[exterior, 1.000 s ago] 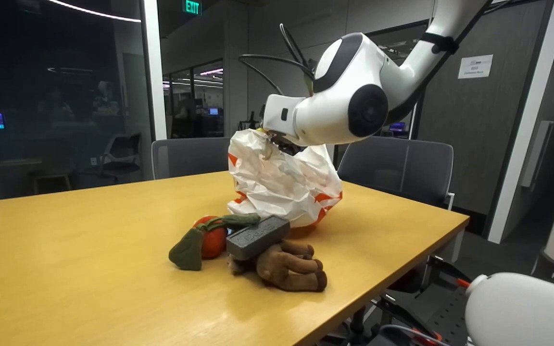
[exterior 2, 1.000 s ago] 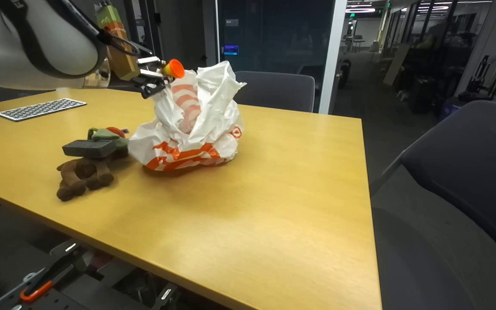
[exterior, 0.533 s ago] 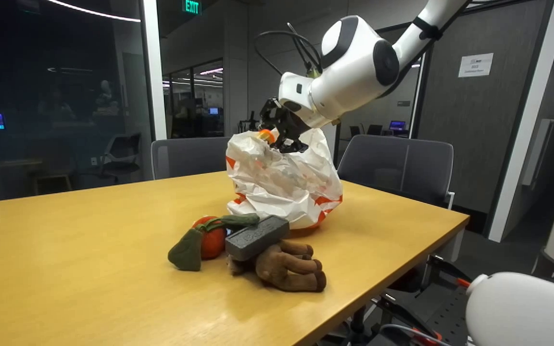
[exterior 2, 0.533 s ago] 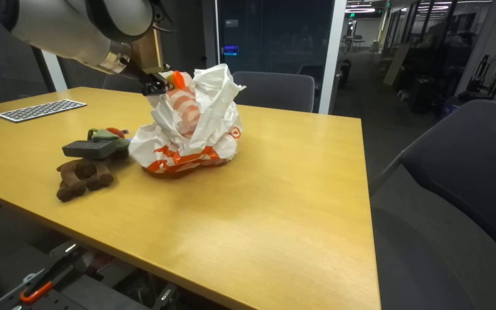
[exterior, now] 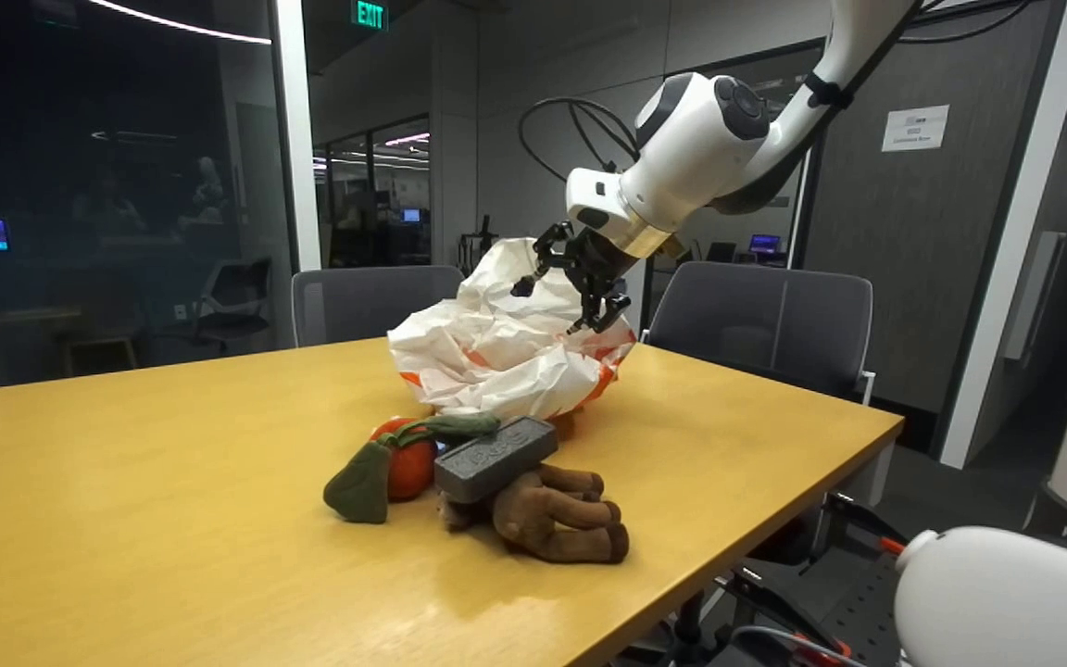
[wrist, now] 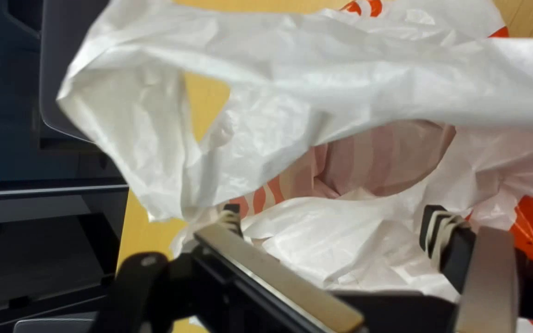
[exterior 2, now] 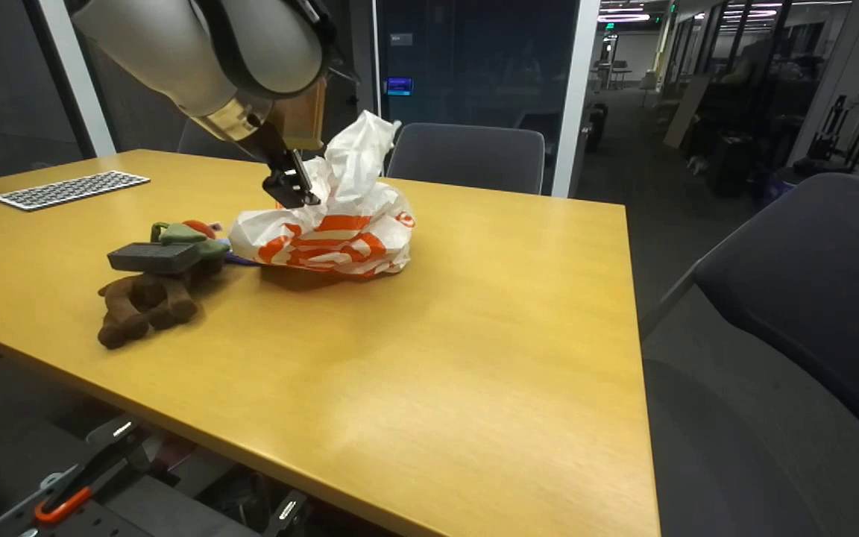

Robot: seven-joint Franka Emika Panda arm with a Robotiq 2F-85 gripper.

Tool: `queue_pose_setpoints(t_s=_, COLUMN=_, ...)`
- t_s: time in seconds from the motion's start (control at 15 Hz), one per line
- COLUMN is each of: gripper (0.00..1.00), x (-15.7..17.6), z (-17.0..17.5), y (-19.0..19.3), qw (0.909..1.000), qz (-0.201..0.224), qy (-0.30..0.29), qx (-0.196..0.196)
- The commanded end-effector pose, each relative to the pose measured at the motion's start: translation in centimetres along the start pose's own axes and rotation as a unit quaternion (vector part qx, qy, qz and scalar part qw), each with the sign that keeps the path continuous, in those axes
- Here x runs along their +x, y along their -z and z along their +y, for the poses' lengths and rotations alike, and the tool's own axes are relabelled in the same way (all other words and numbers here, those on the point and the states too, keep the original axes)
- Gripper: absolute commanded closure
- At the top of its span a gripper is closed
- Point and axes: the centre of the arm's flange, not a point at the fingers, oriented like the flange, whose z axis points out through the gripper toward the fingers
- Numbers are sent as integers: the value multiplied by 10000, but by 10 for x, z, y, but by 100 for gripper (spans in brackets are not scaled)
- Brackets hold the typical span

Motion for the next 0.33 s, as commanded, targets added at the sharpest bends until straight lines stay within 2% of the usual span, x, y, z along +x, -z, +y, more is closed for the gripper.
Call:
queue_pose_setpoints(t_s=0.0, gripper=0, x=2, z=0, y=0, qw=10000, qz=17, qy=7, qx=-4)
queue_pose_setpoints(t_s=0.27, gripper=0, x=5, z=2, y=1, qw=10000, qz=41, qy=16, qx=-18)
